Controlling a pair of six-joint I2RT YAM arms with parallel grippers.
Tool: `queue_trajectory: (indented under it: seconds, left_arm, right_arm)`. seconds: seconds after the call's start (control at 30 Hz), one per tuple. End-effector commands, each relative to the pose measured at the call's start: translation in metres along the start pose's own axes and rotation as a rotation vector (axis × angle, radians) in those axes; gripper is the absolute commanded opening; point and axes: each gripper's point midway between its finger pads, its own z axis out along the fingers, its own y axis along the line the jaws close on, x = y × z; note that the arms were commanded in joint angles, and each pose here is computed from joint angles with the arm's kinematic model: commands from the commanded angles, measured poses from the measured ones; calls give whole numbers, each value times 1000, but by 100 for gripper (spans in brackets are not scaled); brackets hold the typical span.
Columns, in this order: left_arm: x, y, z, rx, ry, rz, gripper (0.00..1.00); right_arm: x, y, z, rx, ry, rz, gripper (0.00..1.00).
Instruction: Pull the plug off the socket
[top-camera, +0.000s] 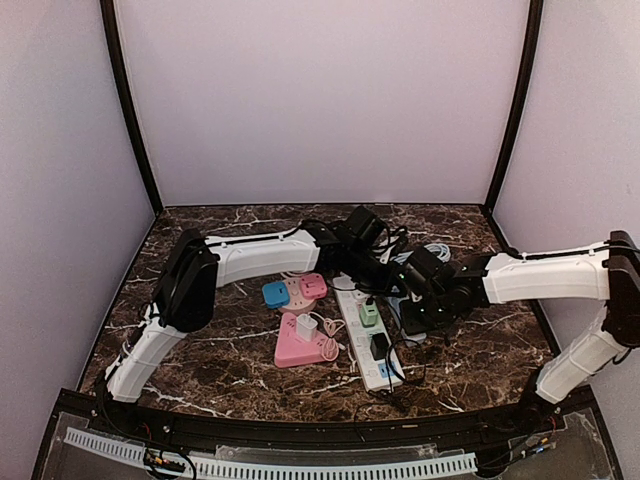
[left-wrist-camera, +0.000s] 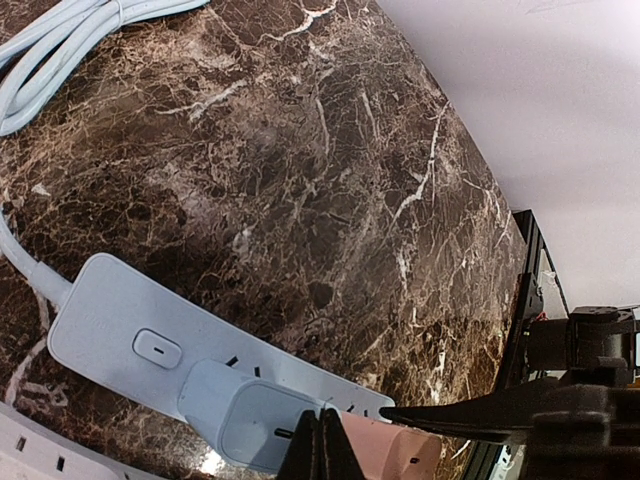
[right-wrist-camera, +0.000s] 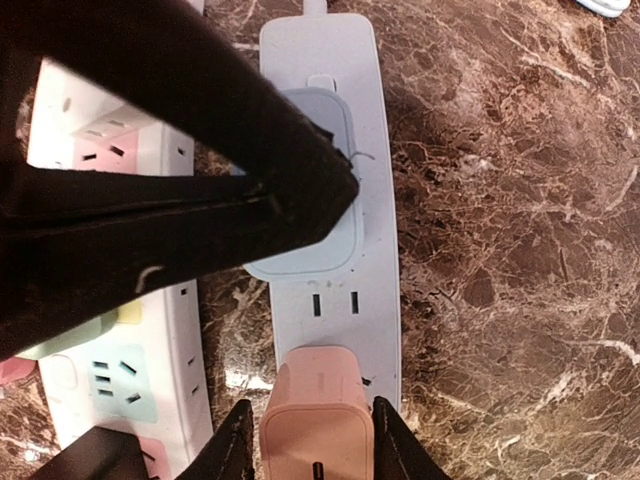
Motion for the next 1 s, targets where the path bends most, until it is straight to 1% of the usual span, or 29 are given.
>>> queue_trajectory:
  seconds: [0.0,0.1,0.23,0.37,0.5,0.67,0.73,0.83,0.87,0.97]
  left_arm:
    - [56,42,12,-136,163,-77,0]
    - [57,42,12,-138,163,-81,0]
    - [58,43,13,-141,164,-81,0]
    - [61,46,14,-149,172,-83,0]
    - [63,48,15,-158,175,-85,0]
    - [65,51,16,-166,181,-87,0]
    - [66,51,16,-167,184,-88,0]
    - [65,50,15,-164,183,-87,0]
    - [66,50,16,-165,185,-86,0]
    - [65,49,16,-164,184,-85,0]
  right_arm:
    - [5,-3,1,26,15,14,36]
    - [0,-5,-5,27,-17,26,33]
    - [-13,-5,-17,16,-74,30,32]
    - [-21,0,-23,-7,-99,16,24]
    - [-21,3,-24,-4,-89,0,10]
    - [-23,3,-30,5,-94,-7,8]
    - [-24,3,-32,9,-95,-9,12]
    - [-21,1,-30,24,-74,-6,33]
    - [-19,-1,-30,28,-71,-3,37]
    - [-12,-5,-27,28,-64,3,43]
